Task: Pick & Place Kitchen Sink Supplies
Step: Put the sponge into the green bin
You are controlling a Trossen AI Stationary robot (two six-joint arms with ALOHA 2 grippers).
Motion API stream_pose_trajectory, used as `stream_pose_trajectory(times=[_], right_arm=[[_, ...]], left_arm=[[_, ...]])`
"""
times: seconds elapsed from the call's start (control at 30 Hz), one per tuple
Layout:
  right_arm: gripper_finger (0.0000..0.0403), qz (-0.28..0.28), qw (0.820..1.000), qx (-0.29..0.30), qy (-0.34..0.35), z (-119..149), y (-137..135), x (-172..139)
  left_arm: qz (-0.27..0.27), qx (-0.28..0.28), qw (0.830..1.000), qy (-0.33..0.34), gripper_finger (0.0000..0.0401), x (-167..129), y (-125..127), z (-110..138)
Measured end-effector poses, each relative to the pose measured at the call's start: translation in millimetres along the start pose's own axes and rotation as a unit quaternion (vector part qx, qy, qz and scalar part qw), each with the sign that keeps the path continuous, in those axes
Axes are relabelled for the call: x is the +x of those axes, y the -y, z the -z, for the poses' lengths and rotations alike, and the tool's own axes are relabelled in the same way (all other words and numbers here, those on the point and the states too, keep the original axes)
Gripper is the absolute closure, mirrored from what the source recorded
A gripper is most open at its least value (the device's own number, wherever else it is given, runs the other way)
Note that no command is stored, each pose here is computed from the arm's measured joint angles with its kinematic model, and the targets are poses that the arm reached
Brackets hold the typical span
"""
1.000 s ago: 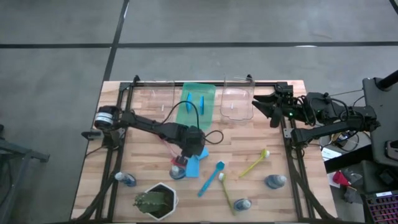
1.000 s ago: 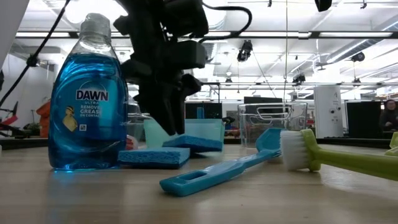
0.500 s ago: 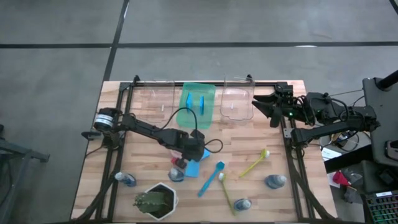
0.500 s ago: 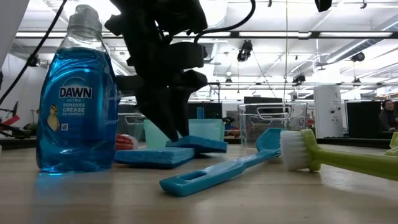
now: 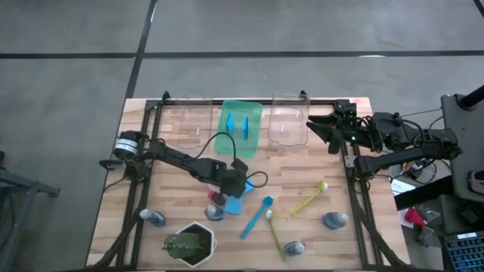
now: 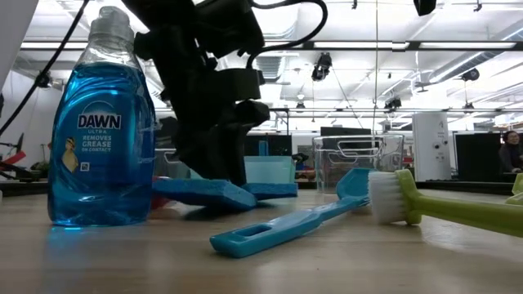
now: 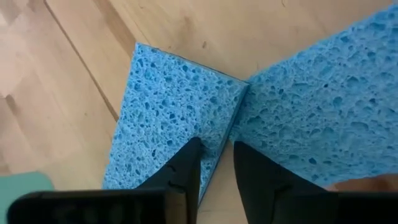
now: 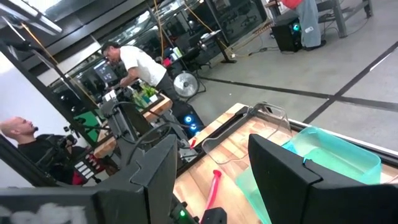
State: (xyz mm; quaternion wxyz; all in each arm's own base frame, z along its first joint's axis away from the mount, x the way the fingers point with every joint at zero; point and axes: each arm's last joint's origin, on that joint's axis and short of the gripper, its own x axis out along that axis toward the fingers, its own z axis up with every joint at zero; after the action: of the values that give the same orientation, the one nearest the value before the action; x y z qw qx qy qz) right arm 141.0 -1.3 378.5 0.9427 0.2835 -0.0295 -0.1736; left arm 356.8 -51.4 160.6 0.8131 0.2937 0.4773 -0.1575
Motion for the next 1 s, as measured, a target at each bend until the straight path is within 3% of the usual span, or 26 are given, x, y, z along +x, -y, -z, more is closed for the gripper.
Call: stream_pose_trajectory(times=[0.23, 0.53, 0.7, 1.0], right_arm=[[0.0209, 0.004, 1.0, 0.008, -0.003, 2, 0, 3], [0.0209, 0.006, 1.0, 0.012, -0.006, 3, -1, 5], [0.0209, 0.005, 1.0, 0.012, -0.005, 3, -1, 5], [0.0209, 0.004, 1.0, 0.01, -0.004, 2, -1, 4]], left_arm=[[-0.007, -0.017, 1.0, 0.01, 0.0393, 0, -4, 0], [0.019, -0.082, 0.996, -0.003, 0.0401, -9, -11, -7], [0.032, -0.088, 0.996, -0.01, 0.0401, -19, -16, -15], [0.043, -0.132, 0.99, -0.039, 0.0401, -50, -30, -32]])
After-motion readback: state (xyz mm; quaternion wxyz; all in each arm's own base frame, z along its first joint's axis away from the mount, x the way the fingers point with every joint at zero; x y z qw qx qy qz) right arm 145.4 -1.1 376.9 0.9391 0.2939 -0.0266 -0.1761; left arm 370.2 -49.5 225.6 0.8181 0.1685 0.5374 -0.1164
